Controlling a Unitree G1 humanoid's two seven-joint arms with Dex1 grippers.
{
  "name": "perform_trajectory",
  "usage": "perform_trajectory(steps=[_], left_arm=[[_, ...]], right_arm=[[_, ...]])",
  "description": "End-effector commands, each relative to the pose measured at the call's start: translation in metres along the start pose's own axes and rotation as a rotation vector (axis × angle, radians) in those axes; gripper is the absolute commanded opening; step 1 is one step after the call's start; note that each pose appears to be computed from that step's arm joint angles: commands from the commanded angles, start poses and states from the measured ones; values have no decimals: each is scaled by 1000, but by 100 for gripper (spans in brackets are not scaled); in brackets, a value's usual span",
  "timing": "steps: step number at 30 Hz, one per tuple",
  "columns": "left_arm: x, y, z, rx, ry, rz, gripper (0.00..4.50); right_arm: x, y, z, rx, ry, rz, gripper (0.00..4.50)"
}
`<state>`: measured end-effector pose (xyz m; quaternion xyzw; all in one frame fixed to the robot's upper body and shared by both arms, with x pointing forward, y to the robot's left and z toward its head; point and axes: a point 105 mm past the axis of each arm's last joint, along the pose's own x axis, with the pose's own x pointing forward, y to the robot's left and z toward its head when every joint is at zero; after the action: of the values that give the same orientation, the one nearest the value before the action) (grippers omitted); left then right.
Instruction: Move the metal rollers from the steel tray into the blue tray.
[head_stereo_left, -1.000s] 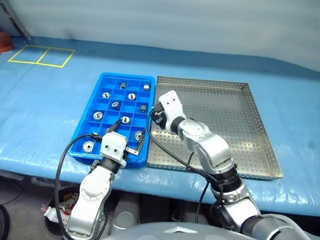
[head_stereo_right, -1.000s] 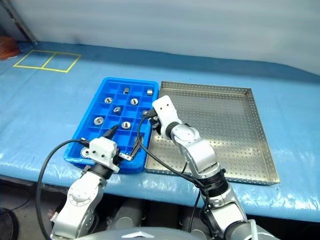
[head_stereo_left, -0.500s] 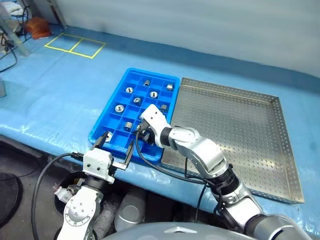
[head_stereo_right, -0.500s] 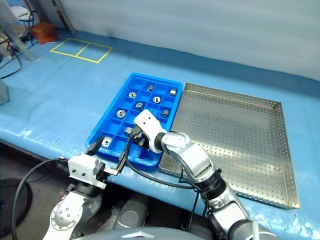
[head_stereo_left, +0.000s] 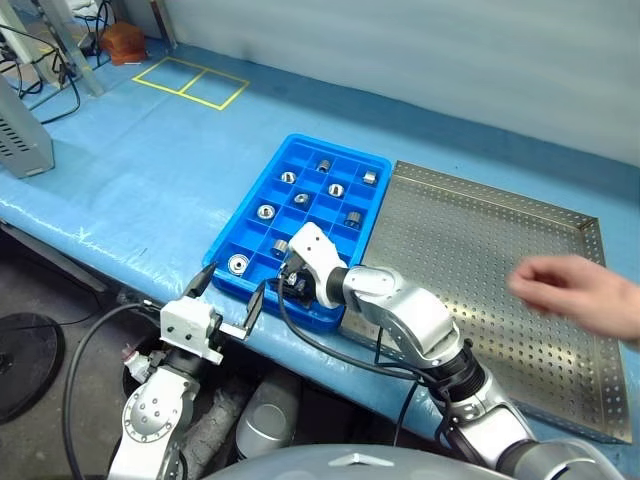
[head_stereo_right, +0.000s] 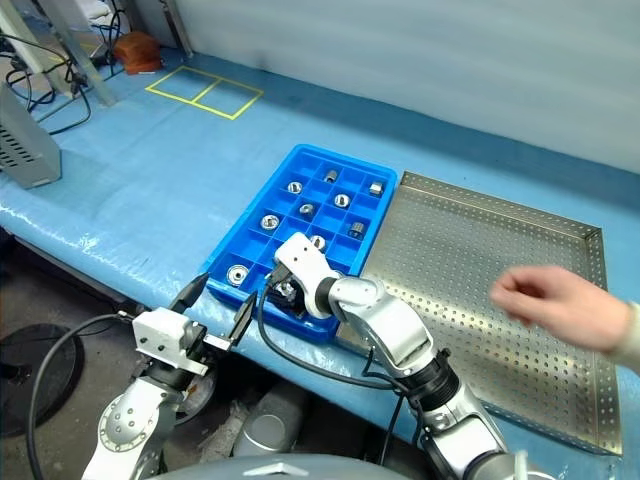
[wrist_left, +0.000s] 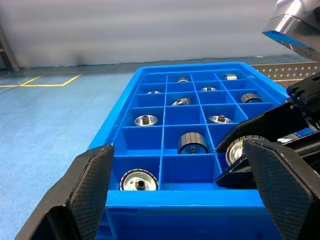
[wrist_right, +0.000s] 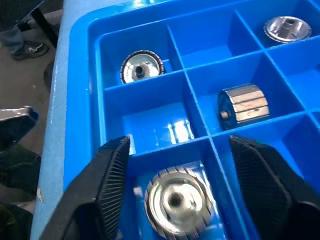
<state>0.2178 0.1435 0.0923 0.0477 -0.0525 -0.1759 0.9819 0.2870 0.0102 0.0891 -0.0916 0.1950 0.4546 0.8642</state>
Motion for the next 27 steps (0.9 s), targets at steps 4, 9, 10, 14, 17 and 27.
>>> perform_trajectory(steps=[4,9,10,14,17,27], left_arm=[[1,0,6,1,-44,-22,450],[1,1,5,1,-47,-29,450],[1,1,5,2,-48,-30,450],[2,2,3,4,-49,-37,450],[3,2,3,5,-52,-44,450],[6,0,3,4,-64,-61,450]], right_arm=[[-4,2,10,10,-45,1,409],[-4,2,10,6,-47,4,409],[-4,2,10,5,-47,4,409],[-4,2,10,4,-46,0,409],[-5,1,9,5,-46,-2,409],[-5,1,10,1,-46,-4,409]])
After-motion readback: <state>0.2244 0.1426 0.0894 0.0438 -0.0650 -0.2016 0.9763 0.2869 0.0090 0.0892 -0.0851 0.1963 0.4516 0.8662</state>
